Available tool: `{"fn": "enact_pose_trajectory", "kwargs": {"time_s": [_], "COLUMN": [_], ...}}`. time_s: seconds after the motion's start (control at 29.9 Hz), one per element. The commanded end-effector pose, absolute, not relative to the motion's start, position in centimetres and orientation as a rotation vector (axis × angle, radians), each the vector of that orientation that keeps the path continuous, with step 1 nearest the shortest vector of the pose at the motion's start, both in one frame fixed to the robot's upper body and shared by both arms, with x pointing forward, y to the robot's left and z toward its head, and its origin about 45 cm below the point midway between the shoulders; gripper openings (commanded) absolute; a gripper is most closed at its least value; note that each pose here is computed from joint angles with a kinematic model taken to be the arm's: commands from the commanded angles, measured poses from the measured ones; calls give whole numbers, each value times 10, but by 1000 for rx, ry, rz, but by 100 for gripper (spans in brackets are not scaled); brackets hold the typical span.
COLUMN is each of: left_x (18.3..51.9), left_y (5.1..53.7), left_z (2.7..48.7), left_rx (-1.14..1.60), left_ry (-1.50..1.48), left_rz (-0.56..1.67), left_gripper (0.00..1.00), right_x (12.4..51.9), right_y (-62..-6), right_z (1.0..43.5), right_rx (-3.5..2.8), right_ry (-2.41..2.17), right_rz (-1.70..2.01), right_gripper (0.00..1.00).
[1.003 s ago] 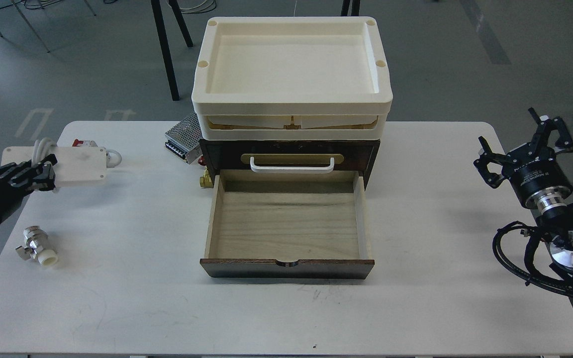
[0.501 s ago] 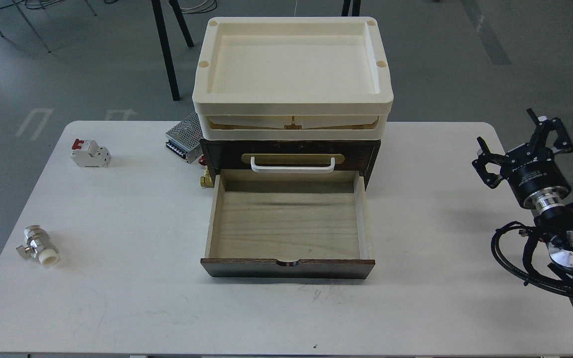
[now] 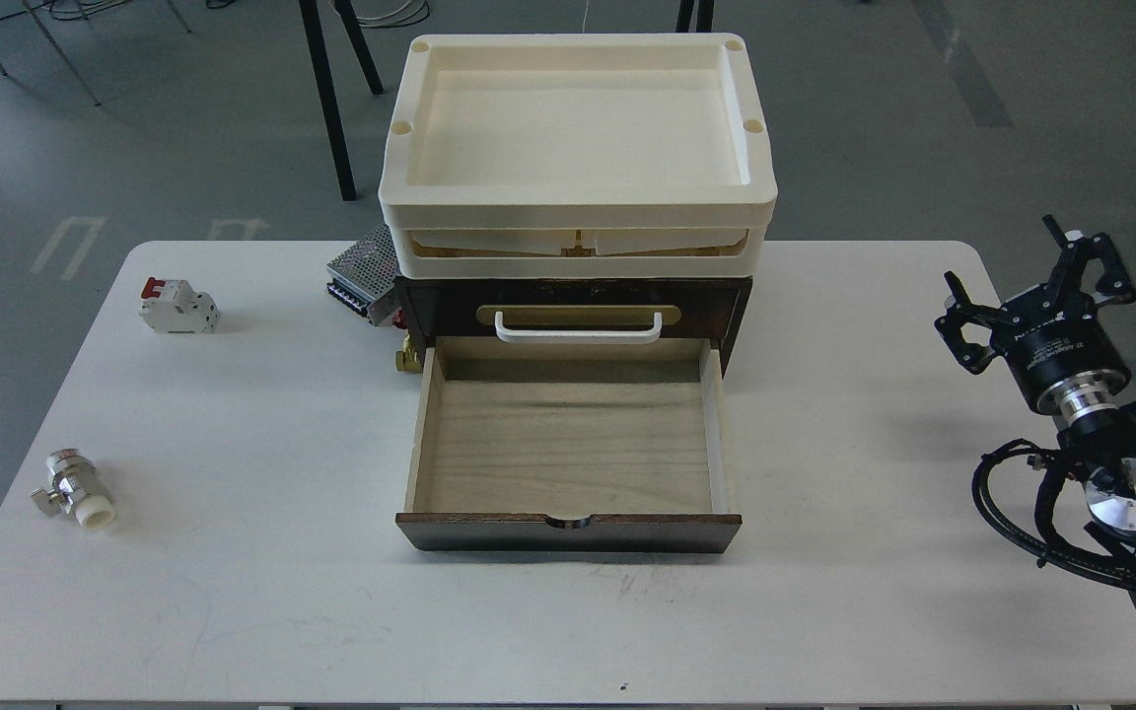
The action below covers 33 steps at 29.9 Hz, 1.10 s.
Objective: Put charging cable into cabinet
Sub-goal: 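Lift the white charger with the left gripper up and over the cabinet, then lower the held charger with the left gripper into the open drawer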
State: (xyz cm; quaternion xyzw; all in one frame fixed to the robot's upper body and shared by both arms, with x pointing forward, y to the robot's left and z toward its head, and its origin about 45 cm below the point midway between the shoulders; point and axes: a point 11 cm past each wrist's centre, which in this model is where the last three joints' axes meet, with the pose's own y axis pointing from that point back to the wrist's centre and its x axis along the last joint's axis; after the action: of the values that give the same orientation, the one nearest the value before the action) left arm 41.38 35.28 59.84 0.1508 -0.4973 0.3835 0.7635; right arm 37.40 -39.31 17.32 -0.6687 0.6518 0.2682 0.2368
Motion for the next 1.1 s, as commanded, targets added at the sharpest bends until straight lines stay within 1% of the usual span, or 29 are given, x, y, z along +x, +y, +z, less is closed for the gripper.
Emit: {"fn": "enact_pose_trajectory", "kwargs": {"time_s": [0.0,0.1,0.17,0.33,0.43,0.6,0.77,1.07], "left_x": [408,401,395,386,375,358,352,333], "left_y": [288,236,219,197,190,190,201,213], "left_z": [586,559,542,493,459,412,362,291], "left_rx": [376,415,443,476,476,496,541,553], "left_ry": [-1177,-1240,-1254,-1196,-1138,-1065,-1007,-898], "left_rz": [626,442,359,229,161,88,71,78], "left_gripper": [0,0,0,0,0,0,0,0], "right_x": [374,374,374,374,374,373,374,374], "right_y": [-393,-393,-393,-393,-393,-392,-392,-392], "right_z": [173,173,173,173,173,172,173,173], "right_rx": [-1833,-1833,-1833,-1833,-1833,-1834,-1834,-1834], "right_ry": [1788,1787,1787,1787,1785,1787,1786,1786], "right_rz": [736,735,735,735,736,739,737,737], "right_gripper": [99,99,99,99,99,99,99,99]}}
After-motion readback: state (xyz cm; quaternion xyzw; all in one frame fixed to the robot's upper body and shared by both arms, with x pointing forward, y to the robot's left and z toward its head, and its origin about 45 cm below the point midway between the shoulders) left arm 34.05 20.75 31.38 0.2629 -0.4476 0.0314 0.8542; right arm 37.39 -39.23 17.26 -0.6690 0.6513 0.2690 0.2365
